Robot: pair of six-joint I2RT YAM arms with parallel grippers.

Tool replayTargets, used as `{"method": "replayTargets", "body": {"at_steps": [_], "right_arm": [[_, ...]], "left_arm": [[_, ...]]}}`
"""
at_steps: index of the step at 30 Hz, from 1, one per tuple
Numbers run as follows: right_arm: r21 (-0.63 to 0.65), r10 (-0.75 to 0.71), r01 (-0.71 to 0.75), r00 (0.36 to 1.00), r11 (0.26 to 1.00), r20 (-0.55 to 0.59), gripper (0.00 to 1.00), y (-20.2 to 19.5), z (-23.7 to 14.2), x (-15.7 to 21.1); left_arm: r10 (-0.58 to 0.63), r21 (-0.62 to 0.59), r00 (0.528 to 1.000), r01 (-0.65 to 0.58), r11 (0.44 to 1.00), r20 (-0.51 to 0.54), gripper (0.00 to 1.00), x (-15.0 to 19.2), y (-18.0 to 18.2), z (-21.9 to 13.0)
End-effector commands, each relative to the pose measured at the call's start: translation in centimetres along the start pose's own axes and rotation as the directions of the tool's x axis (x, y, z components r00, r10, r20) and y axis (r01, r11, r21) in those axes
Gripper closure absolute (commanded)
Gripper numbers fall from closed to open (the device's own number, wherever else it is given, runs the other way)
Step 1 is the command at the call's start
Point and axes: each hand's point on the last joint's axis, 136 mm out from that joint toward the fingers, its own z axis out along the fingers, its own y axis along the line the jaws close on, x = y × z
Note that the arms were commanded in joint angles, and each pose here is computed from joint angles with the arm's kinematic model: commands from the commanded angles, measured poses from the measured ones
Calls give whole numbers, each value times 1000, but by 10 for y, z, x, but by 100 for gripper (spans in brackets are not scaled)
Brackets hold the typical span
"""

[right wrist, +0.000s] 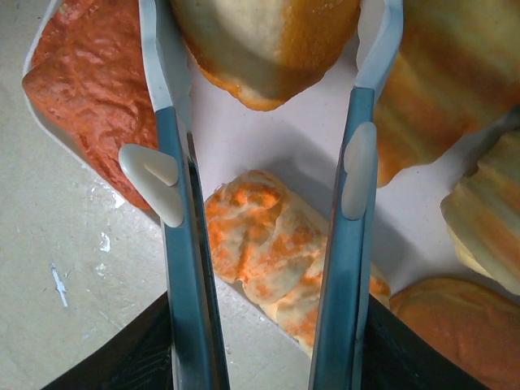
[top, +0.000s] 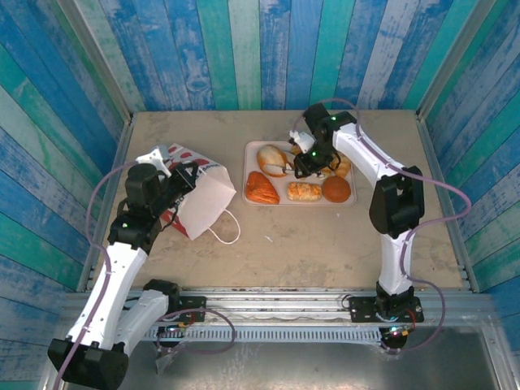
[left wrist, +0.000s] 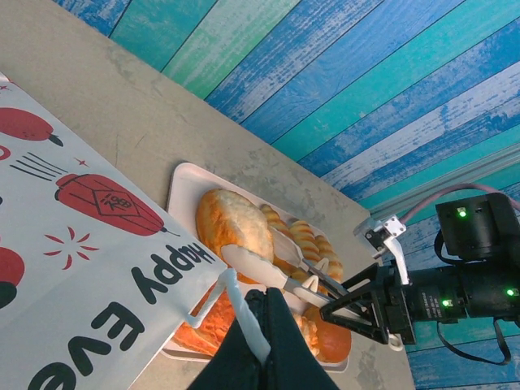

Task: Take the fake bread out of the paper bag

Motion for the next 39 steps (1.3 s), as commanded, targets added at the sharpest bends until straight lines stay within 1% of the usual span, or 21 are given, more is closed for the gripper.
{"method": "replayTargets", "body": {"at_steps": [1,9,15,18,22,25,29,33,39], "right_arm": [[1,-46,46,999,999,25,47,3,-4,-11],[38,-73,71,996,997,49,42,4,-15,-17],[81,-99,97,995,992,23,39,1,-11,-15],[91,-119,116,993,989,21,42,2,-9,-17],[81,-181,181,983,980,-3,49,7,-2,-15],[77,-220,222,975,972,-27,50,7,3,-10],[121,-223,228,973,966,-53,50,-3,4,-9],[130,-217,218,976,967,-19,46,0,-7,-16],[130,-206,199,977,971,44,45,6,-24,-22]], "left_arm": [[17,17,1000,-17,1000,6,100,0,-2,0],[11,19,1000,-11,1000,4,100,1,-2,2],[10,23,1000,-10,1000,-7,100,2,-2,5],[7,23,1000,-7,1000,-8,100,2,-2,5],[6,26,1000,-6,1000,-12,100,2,-3,6],[8,27,1000,-8,1000,-13,100,2,-3,5],[10,26,1000,-9,1000,-12,100,2,-4,4],[9,26,1000,-9,1000,-11,100,1,-4,4],[7,30,1000,-7,1000,-9,100,0,-6,5]]}}
